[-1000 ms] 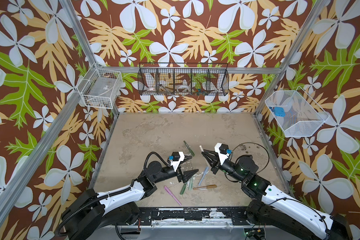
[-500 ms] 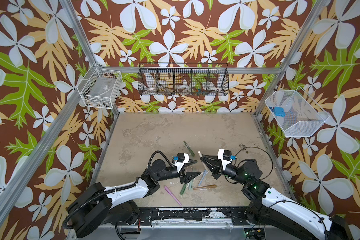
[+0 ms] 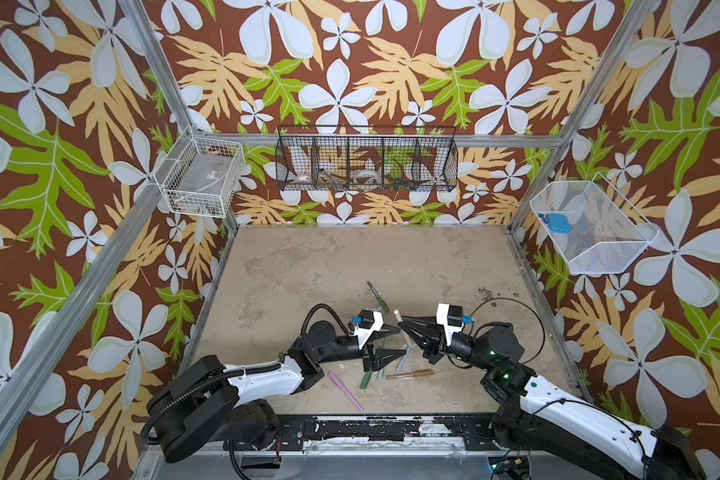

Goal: Open the pen caps
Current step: 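Lift the tan pen with right gripper toward left gripper while left gripper rises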

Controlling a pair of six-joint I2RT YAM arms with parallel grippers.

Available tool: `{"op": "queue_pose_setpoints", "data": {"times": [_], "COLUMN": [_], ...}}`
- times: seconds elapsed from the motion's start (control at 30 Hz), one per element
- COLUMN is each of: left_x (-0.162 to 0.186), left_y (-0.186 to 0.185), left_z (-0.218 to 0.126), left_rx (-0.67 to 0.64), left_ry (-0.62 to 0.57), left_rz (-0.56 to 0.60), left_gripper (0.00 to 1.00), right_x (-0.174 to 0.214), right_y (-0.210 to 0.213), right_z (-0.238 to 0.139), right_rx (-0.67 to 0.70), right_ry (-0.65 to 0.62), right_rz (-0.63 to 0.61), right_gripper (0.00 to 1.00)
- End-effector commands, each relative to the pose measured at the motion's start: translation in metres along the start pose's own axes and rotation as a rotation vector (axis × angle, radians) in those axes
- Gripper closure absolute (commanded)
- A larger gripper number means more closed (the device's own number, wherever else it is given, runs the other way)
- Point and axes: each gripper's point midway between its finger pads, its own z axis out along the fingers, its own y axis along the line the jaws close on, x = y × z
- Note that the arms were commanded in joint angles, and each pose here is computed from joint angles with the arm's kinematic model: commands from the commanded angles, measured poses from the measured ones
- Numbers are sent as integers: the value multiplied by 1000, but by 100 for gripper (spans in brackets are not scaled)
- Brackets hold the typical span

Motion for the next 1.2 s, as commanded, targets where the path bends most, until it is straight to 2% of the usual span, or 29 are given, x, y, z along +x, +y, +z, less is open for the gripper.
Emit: {"op": "queue_pose_setpoints", "data": {"times": [0.0, 0.33, 0.67, 0.97, 1.17], "left_x": [-14, -15, -16, -17, -17], "left_y": [-7, -12, -14, -15, -16], "left_z": [-1, 2, 0, 1, 1], "left_rx": [34, 88, 90, 97, 97], "left_ry": [-66, -96, -101, -101, -102], "left_rz": [14, -37, -33, -31, -28], "left_gripper": [41, 48, 47, 61, 65], "right_x": [-13, -6, -1, -1, 2], "right_y": [8, 9, 11, 15, 15], "right_z": [0, 3, 7, 7, 9], "right_rx": [-45, -65, -71, -85, -88], "right_ry": [-66, -76, -79, -82, -73], "right_rz": [15, 58, 67, 69, 77], "right_gripper": [87, 86, 86, 86, 84]}}
